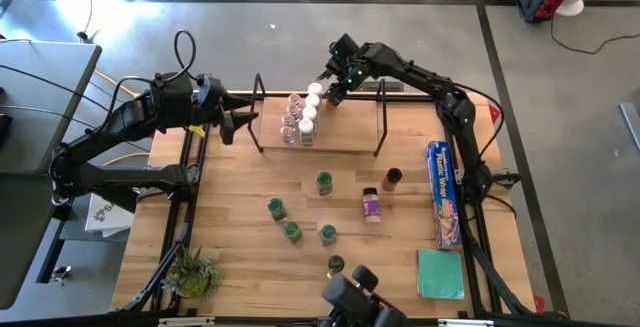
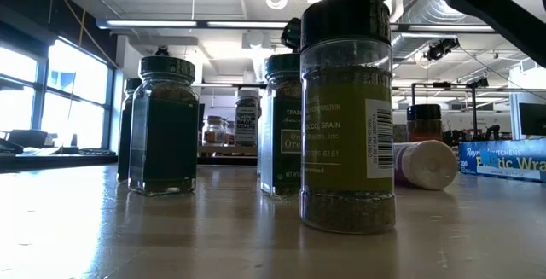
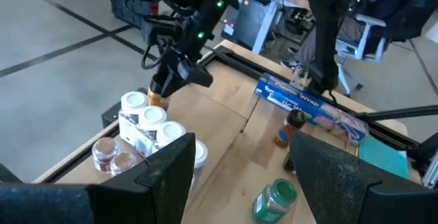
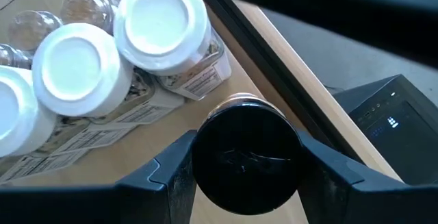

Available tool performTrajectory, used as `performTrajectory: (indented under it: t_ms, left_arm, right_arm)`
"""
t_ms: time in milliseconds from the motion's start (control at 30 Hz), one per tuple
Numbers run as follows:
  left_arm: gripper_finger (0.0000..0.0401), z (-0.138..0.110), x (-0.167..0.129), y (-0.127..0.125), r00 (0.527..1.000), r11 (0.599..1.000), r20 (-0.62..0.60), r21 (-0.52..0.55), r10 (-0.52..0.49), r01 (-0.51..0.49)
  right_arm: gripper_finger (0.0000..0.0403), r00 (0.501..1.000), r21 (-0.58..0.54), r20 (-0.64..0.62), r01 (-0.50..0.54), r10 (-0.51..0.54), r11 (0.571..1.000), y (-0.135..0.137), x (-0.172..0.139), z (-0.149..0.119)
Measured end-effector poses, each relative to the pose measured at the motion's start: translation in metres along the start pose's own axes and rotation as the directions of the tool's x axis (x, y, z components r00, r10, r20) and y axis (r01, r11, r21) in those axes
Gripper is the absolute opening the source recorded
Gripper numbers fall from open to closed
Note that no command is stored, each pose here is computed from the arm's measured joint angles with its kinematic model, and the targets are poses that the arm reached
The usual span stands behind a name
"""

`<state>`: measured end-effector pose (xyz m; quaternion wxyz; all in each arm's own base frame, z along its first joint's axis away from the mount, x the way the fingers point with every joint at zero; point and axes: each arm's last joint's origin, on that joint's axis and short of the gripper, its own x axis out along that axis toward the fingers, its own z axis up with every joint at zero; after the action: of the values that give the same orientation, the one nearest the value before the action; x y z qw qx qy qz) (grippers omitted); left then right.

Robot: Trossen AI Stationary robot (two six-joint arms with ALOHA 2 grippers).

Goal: Shelf spices
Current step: Put the middle left black seasoning bottle on the shelf

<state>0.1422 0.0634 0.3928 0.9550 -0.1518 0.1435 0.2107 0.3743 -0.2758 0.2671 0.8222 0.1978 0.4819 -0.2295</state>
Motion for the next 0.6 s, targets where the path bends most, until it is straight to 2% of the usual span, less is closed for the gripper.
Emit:
performTrajectory:
  t_ms: [167,367,600]
  left_arm:
    - [0.0234,0.0014,0.0016,-0.0003,1.000,1.000,0.011,-0.025,-0.003,0.003]
    - [0.0234,0.0018,0.0022,-0.0004,1.000,1.000,0.014,-0.024,-0.004,0.004]
    - [0.0234,0.0018,0.0022,-0.0004,1.000,1.000,0.013,-0.024,-0.004,0.004]
  right_arm:
    - [0.0191,1.000,0.000,0.002,-0.003,0.003,1.000,0.0019,-0.0001,0.0002]
    - [0.0252,1.000,0.020,0.020,-0.004,0.004,1.000,0.0024,0.0000,0.0019]
    - [0.0260,0.997,0.013,0.063,-0.033,0.032,0.999,0.0036,-0.0003,0.0062]
